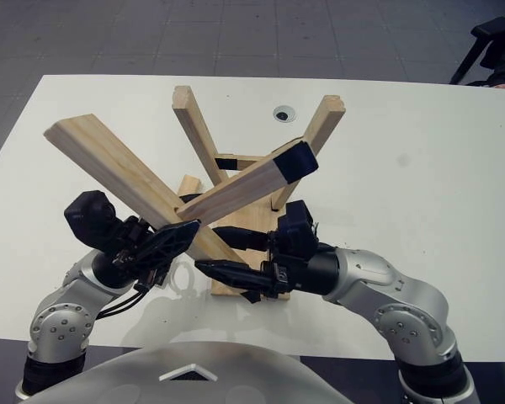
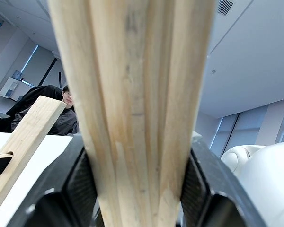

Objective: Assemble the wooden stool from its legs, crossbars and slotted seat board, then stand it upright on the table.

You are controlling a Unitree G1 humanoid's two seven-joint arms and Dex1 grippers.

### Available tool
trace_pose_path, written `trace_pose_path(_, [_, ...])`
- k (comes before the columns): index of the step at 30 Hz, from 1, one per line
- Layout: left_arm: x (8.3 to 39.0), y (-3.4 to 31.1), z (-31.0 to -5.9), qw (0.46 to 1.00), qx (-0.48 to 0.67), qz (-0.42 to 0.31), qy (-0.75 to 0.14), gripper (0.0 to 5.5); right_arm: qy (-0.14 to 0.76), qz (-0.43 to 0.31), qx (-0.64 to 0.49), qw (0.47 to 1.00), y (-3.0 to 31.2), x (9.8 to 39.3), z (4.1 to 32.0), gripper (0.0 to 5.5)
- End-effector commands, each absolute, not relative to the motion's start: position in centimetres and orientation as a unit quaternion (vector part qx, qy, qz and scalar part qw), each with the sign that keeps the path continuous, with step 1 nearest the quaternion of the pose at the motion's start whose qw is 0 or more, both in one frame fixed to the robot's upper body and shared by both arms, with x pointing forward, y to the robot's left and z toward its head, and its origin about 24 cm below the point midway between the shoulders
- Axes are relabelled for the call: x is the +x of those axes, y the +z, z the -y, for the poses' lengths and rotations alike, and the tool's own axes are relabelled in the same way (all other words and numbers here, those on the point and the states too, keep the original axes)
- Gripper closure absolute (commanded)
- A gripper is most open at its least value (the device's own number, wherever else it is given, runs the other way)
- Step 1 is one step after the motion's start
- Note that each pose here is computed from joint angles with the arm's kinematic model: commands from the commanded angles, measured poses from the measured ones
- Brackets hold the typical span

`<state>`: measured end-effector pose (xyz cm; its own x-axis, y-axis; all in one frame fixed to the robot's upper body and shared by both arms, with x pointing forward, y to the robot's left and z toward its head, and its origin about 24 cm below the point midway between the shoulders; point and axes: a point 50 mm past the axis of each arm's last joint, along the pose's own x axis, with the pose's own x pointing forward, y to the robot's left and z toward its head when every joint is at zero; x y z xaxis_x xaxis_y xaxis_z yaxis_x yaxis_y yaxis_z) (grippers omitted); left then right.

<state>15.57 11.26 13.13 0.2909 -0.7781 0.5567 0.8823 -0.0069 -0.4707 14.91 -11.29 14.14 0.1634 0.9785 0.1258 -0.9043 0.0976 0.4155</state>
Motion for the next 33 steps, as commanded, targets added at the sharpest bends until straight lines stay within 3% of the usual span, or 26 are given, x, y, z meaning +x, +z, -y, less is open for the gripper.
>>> trace_pose_path(1, [16.0,13.6,-11.5,0.713,-0.366,0.089,-0.592,3.44,0.621,-0.104,0.17,0.758,13.6,15.3,11.8,2.2])
trace_pose_path(9, [18.5,12.6,-13.1,0.749,-0.181,0.122,-0.625,3.44,0.582,-0.11,0.114,0.797,13.0,15.3,15.0,0.77])
trace_pose_path(17, [20.3,12.0,-13.9,0.738,-0.144,0.146,-0.643,3.44,0.544,-0.156,0.036,0.824,11.6,14.4,19.9,0.77])
trace_pose_path(24, [20.3,11.3,-14.1,0.719,-0.153,0.159,-0.659,3.44,0.524,-0.202,-0.007,0.828,9.8,14.2,22.4,0.77])
trace_pose_path(33, [19.8,9.2,-13.8,0.697,-0.138,0.103,-0.696,3.44,0.512,-0.2,-0.013,0.835,9.8,14.6,22.9,0.77])
